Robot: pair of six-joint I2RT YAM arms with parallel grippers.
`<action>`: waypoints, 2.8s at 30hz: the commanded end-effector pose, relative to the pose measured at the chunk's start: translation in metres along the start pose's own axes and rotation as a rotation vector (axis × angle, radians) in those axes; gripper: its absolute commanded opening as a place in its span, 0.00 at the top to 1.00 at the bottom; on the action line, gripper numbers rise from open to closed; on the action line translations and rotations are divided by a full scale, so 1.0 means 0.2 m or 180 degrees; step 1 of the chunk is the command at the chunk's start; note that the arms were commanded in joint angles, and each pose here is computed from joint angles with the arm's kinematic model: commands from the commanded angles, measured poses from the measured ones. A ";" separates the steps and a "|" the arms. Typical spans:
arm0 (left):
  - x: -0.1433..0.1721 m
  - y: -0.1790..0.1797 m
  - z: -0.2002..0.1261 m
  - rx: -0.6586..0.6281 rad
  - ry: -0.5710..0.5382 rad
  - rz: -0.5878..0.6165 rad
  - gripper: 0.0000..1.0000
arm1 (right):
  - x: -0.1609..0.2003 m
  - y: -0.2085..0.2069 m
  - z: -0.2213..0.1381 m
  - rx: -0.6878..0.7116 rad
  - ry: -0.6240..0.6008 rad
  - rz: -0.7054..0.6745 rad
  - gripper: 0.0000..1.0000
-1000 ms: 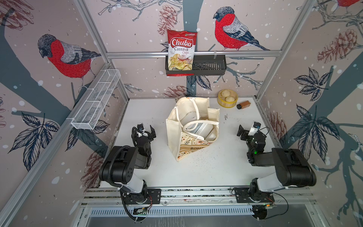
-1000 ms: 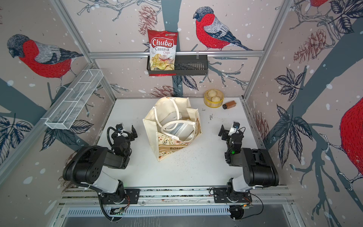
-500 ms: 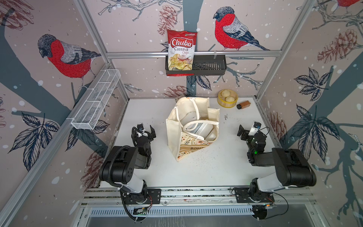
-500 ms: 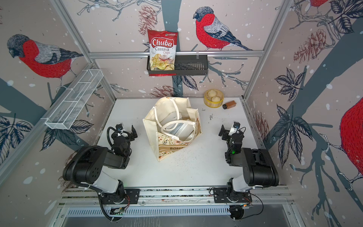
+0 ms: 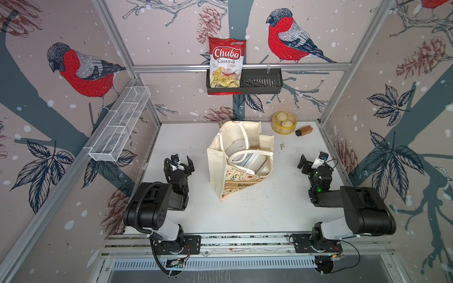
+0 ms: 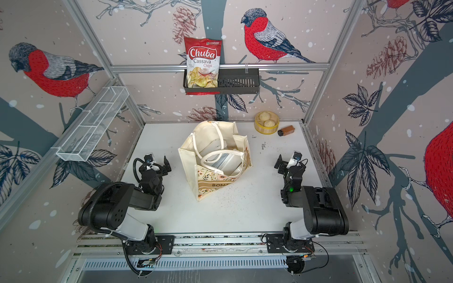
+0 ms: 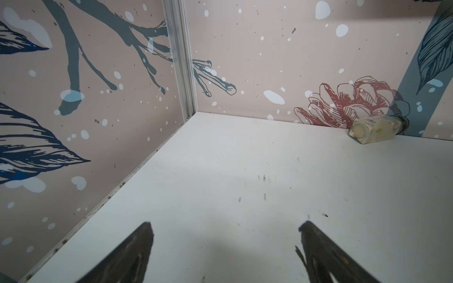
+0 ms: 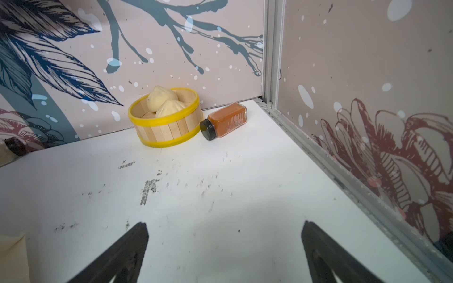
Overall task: Take out the pencil case from the canvas bag
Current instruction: Pick up the canvas bag from the center of the board.
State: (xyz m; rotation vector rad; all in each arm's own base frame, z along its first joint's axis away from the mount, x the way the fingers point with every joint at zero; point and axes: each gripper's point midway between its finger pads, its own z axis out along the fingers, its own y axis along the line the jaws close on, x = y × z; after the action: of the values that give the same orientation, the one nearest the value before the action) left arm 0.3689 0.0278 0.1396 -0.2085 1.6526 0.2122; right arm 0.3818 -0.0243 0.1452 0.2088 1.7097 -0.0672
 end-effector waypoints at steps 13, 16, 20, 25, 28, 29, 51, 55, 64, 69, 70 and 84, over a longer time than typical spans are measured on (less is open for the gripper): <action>-1.29 -0.43 -0.04 0.1221 -0.0032 -0.0461 0.21 | -0.69 0.76 -0.07 -0.1117 0.0549 0.0352 0.08; -1.40 -0.63 -0.09 0.1673 0.0326 -0.0493 0.21 | -0.79 0.95 -0.23 -0.1606 0.0677 0.0482 0.08; -1.41 -0.85 -0.16 0.2182 0.0747 -0.0464 0.28 | -0.85 1.11 -0.46 -0.2065 0.0923 0.0604 0.07; -1.33 -1.10 -0.17 0.2488 0.1288 -0.0166 0.29 | -0.87 1.21 -0.70 -0.2451 0.1336 0.0656 0.05; -1.23 -1.15 -0.11 0.2297 0.1566 0.0134 0.29 | -0.83 1.21 -0.78 -0.2451 0.1587 0.0654 0.10; -1.20 -1.15 -0.09 0.2217 0.1626 0.0193 0.30 | -0.81 1.21 -0.79 -0.2444 0.1658 0.0627 0.11; -0.81 -1.25 0.08 0.2176 0.2310 0.0674 0.35 | -0.38 1.27 -0.83 -0.2087 0.2600 0.0039 0.34; -0.76 -1.32 0.03 0.2473 0.2450 0.0610 0.40 | -0.38 1.27 -0.83 -0.2068 0.2621 0.0007 0.38; -0.73 -1.28 -0.02 0.2517 0.2593 0.0803 0.65 | -0.41 1.27 -0.82 -0.2052 0.2552 0.0019 0.35; -0.73 -1.26 -0.02 0.2523 0.2582 0.0859 0.76 | -0.41 1.26 -0.82 -0.2055 0.2523 0.0020 0.38; -0.72 -1.26 -0.03 0.2529 0.2593 0.0864 0.72 | -0.41 1.26 -0.83 -0.2072 0.2525 0.0032 0.38; -0.63 -1.31 -0.05 0.2695 0.2820 0.0779 1.00 | -0.39 1.25 -0.85 -0.2117 0.2521 0.0099 0.36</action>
State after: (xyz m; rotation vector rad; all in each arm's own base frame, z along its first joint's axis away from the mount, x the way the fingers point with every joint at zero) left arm 0.4487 -0.2242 0.2649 0.6067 2.4572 -0.4420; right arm 0.2690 0.2385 0.2620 -0.2735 2.4262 0.6609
